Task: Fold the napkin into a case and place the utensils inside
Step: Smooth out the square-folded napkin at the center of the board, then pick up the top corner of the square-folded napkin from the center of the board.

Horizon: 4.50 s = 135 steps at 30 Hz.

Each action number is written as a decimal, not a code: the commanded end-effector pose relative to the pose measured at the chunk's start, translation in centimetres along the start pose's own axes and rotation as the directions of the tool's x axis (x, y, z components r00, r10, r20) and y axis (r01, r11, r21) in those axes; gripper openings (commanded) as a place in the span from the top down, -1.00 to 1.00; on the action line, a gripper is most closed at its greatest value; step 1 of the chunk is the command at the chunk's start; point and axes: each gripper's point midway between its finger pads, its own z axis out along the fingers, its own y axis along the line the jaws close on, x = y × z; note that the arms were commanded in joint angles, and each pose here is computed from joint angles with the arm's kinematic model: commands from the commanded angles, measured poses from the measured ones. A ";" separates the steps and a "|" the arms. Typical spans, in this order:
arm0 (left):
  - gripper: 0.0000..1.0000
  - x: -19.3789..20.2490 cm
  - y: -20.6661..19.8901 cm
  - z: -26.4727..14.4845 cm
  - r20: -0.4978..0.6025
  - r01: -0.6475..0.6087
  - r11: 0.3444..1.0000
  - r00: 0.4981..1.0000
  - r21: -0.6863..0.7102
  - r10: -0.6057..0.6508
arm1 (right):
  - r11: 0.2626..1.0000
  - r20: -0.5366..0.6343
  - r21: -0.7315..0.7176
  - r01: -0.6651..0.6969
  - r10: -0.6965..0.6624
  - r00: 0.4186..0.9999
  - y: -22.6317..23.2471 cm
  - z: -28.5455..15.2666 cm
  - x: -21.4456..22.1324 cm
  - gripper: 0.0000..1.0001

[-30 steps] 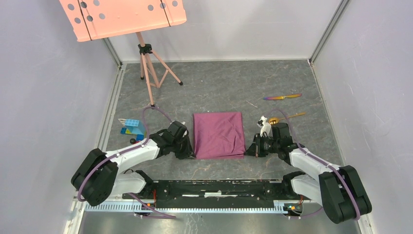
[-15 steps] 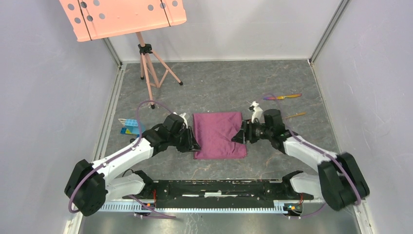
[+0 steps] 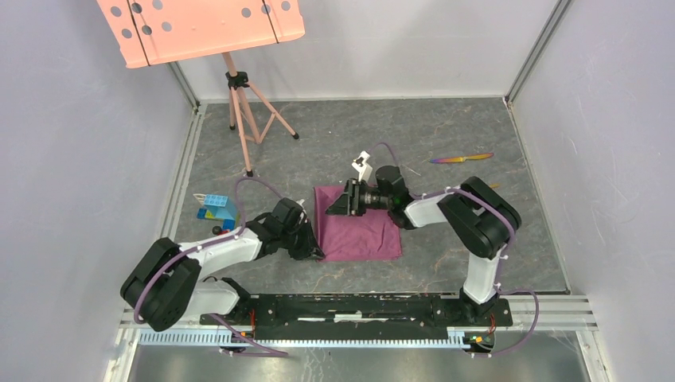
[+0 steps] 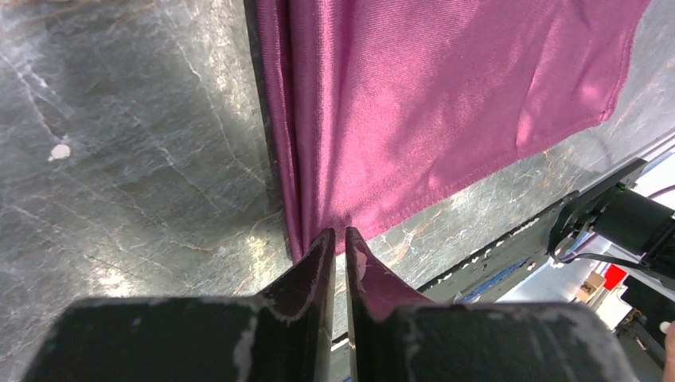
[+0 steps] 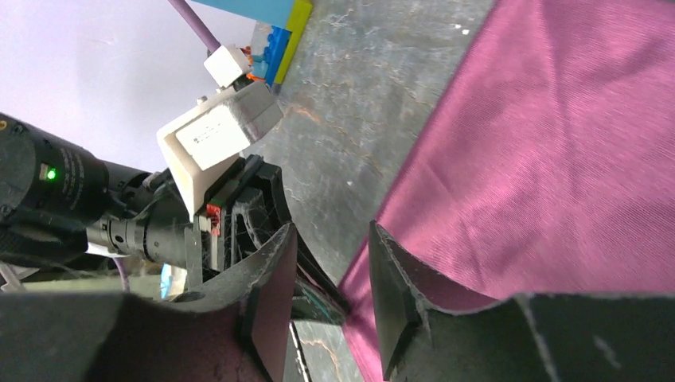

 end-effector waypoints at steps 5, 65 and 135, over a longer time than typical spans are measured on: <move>0.70 0.6 2.9 0.3 0.041 0.013 0.998 0.999 -0.066 -0.010 | 0.992 0.003 -0.114 0.057 -0.057 0.998 2.2 4.4 0.6 -0.08; 0.31 -1.4 -1.1 -4.8 0.092 0.021 0.993 0.995 0.115 -0.032 | 0.913 -0.108 0.306 0.270 -0.248 0.963 -6.1 -10.3 -4.1 -0.49; 0.62 1.6 2.9 -0.9 -0.006 0.117 0.992 0.993 0.054 -0.117 | 0.942 -0.080 0.331 -0.050 0.081 0.993 -5.9 -16.7 10.1 0.75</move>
